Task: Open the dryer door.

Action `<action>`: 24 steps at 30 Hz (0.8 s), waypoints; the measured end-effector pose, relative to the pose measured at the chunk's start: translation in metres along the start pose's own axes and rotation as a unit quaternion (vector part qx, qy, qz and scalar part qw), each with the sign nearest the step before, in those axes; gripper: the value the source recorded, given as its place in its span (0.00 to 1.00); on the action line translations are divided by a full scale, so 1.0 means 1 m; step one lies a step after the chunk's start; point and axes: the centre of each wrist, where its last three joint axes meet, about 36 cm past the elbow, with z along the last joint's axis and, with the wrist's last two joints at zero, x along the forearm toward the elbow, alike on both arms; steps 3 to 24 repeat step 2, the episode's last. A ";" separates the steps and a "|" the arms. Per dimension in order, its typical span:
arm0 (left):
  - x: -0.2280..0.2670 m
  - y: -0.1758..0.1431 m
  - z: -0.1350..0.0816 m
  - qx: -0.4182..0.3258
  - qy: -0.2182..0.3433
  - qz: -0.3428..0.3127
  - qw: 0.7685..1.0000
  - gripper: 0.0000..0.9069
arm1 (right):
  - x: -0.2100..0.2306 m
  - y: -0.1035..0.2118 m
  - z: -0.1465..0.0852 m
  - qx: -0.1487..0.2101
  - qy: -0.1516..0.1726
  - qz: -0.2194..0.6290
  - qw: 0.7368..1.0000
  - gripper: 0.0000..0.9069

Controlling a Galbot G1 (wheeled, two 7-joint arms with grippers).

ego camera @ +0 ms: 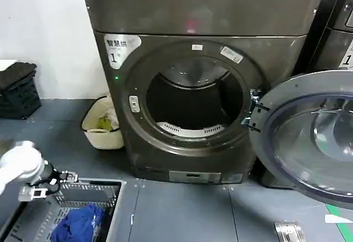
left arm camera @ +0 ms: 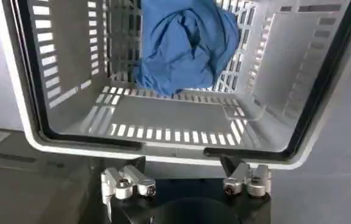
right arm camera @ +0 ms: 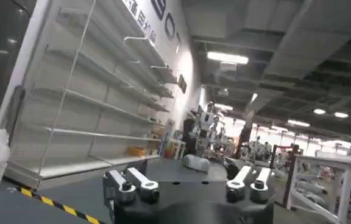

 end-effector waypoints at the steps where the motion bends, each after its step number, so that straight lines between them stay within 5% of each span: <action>1: 0.000 -0.001 0.000 0.000 0.000 0.000 1.000 1.00 | 0.000 0.000 0.000 0.000 0.000 0.000 1.000 1.00; 24: 0.000 -0.001 -0.001 0.001 -0.001 0.000 1.000 1.00 | 0.000 0.000 0.000 0.000 0.000 0.000 1.000 1.00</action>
